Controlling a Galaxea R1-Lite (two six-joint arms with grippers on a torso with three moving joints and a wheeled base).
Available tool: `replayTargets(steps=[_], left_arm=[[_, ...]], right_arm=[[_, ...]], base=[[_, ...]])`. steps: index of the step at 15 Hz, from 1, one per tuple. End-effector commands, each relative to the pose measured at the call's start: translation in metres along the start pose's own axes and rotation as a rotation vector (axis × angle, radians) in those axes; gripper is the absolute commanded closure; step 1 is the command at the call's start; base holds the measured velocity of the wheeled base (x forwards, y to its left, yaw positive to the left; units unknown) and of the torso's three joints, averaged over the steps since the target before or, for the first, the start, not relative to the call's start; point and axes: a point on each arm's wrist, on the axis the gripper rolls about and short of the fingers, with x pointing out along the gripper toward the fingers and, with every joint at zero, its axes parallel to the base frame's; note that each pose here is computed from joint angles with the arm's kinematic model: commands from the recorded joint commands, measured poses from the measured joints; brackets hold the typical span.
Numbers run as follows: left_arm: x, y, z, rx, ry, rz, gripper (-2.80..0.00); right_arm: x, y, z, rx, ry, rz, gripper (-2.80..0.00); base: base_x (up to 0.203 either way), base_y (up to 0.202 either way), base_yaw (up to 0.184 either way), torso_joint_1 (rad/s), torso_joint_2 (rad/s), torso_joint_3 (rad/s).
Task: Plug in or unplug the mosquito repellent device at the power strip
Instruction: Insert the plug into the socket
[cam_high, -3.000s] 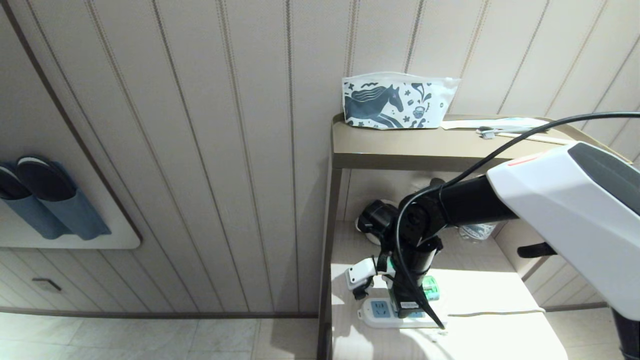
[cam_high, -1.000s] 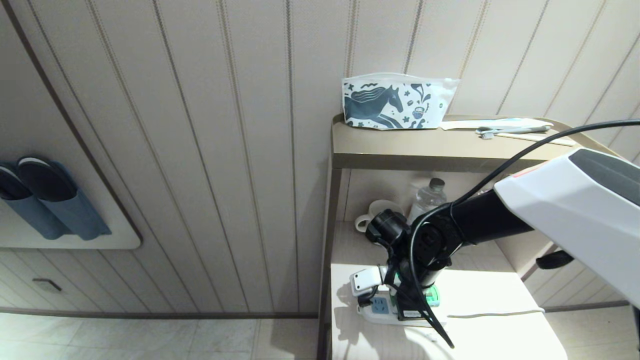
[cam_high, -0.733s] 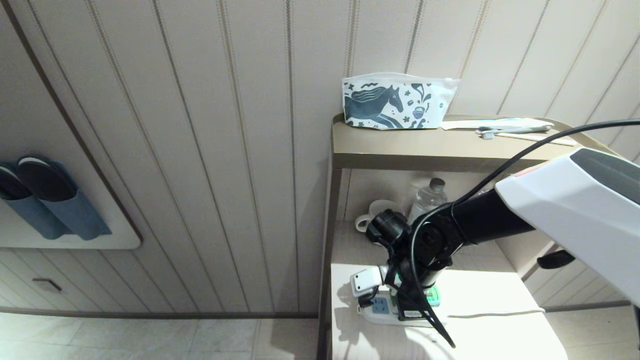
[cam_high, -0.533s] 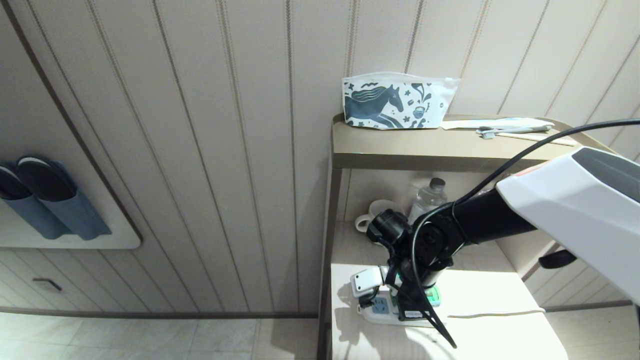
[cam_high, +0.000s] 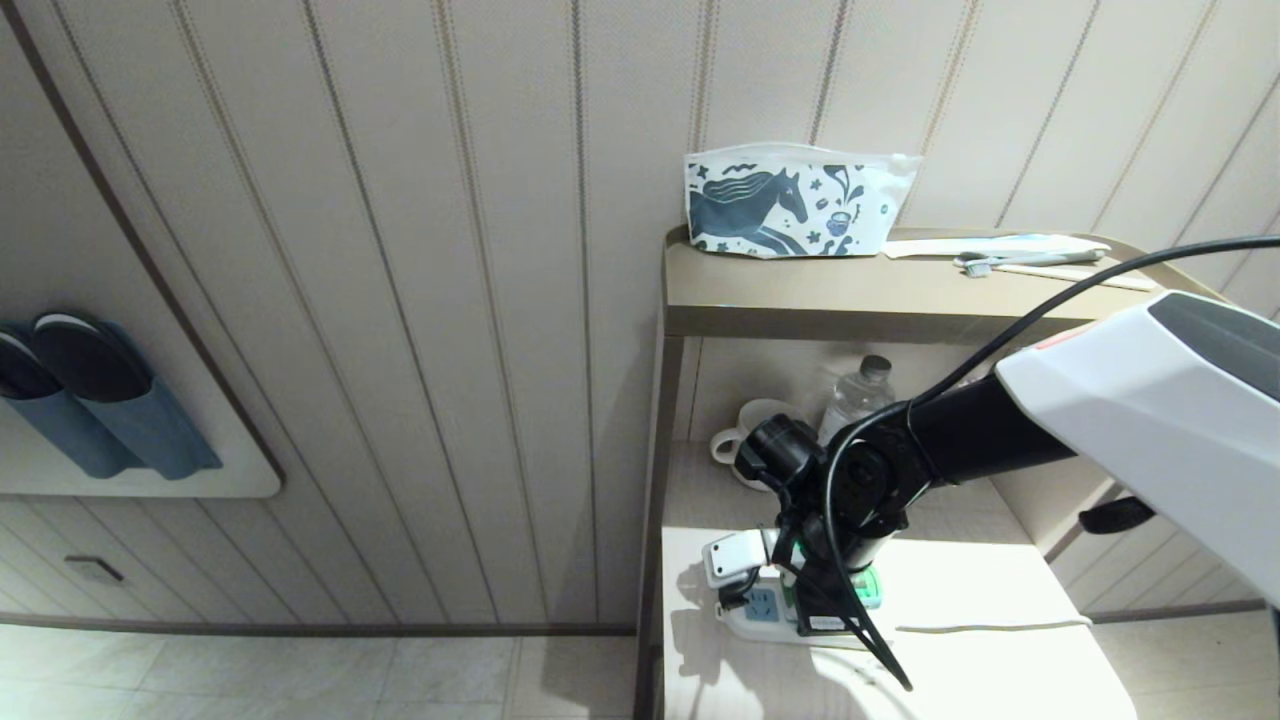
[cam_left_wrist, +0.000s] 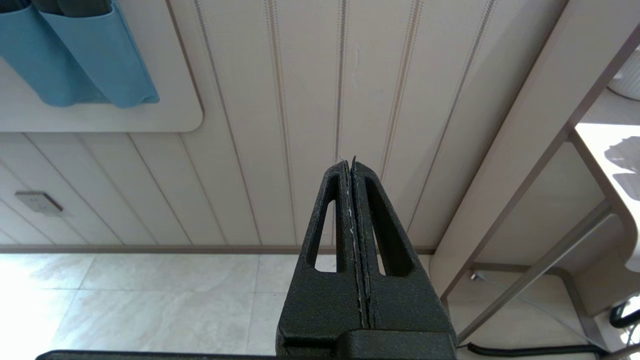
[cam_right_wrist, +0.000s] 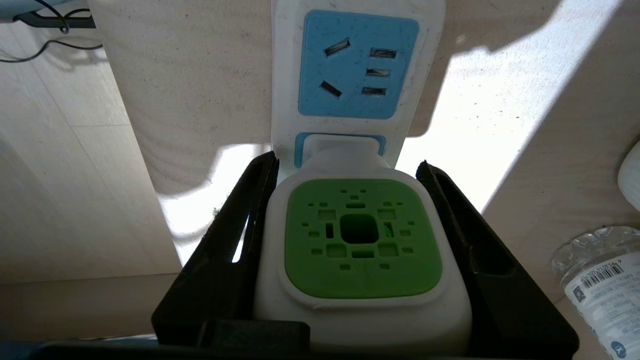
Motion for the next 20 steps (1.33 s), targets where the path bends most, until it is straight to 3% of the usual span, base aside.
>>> replayTargets(steps=[1,14,15,20], left_arm=[[0.0,0.0,0.0,0.0,0.0,-0.001,0.0],[0.0,0.0,0.0,0.0,0.001,-0.001,0.0],[0.0,0.0,0.0,0.0,0.001,0.001,0.0],[0.0,0.0,0.0,0.0,0.001,0.0,0.0]], right_arm=[[-0.002,-0.001,0.0,-0.004,-0.001,-0.004,0.0],[-0.011,-0.003,0.0,-0.004,0.002,0.002,0.0],[-0.013,-0.001,-0.001,-0.007,0.016,0.026,-2.8],[-0.027,-0.015,0.009,-0.012,-0.022,-0.024,-2.8]], base=[[0.0,0.0,0.0,0.0,0.0,0.0],[0.0,0.0,0.0,0.0,0.0,0.0],[0.0,0.0,0.0,0.0,0.0,0.0],[0.0,0.0,0.0,0.0,0.0,0.0]])
